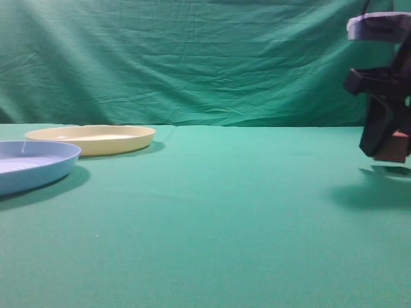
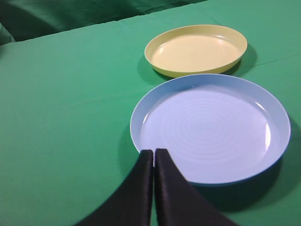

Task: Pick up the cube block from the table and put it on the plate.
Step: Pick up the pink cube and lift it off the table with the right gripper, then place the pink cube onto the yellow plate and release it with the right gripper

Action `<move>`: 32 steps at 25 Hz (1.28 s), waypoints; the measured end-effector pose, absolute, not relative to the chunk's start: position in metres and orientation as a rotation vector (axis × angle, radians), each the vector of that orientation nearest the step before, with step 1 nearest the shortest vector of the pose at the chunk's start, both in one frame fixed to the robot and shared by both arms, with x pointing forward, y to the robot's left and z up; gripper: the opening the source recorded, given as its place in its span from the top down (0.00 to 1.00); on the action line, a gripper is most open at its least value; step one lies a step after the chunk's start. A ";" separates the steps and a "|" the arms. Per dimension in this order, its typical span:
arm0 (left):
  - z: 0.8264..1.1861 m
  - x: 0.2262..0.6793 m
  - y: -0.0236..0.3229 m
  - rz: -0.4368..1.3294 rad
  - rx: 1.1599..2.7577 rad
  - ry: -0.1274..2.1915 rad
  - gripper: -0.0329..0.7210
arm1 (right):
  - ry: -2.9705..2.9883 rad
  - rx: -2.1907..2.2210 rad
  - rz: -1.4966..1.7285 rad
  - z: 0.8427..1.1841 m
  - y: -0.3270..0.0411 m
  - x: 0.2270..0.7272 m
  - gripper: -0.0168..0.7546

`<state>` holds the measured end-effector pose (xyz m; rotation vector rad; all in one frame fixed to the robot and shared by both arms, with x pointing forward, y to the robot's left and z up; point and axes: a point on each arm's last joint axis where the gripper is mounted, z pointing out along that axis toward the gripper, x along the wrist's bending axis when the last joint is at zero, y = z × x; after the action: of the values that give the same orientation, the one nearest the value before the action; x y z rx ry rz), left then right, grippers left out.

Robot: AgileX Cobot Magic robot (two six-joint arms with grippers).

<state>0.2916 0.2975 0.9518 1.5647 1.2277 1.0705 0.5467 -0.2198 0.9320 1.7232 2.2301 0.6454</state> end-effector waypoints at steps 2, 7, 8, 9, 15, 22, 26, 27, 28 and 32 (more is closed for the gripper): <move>0.952 0.292 0.297 1.071 1.565 1.228 0.96 | 2.241 1.696 0.681 0.947 -0.212 0.557 0.58; 0.952 0.292 0.297 1.071 1.565 1.228 0.96 | 2.287 1.492 0.854 1.001 -0.160 0.589 0.58; 0.952 0.292 0.297 1.071 1.565 1.228 0.96 | 2.298 1.436 0.898 1.012 -0.144 0.595 0.58; 0.952 0.292 0.297 1.071 1.565 1.228 0.96 | 2.315 1.385 0.933 1.019 -0.127 0.599 0.58; 0.952 0.292 0.297 1.071 1.565 1.228 0.96 | 2.432 1.124 1.080 1.035 -0.022 0.622 0.58; 0.952 0.292 0.297 1.071 1.565 1.228 0.96 | 2.499 0.963 1.147 0.982 0.066 0.633 0.58; 0.952 0.292 0.297 1.071 1.565 1.228 0.96 | 2.481 0.859 1.151 0.940 0.087 0.638 0.58; 0.952 0.292 0.297 1.071 1.565 1.228 0.96 | 2.481 0.840 1.145 0.933 0.089 0.638 0.58; 0.952 0.292 0.297 1.071 1.565 1.228 0.96 | 2.475 0.821 1.142 0.926 0.090 0.639 0.58; 0.952 0.292 0.297 1.071 1.565 1.228 0.96 | 2.458 0.753 1.135 0.915 0.093 0.642 0.58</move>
<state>0.2916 0.2975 0.9518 1.5647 1.2277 1.0705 0.6415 0.0928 0.9147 0.7530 2.4575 1.1351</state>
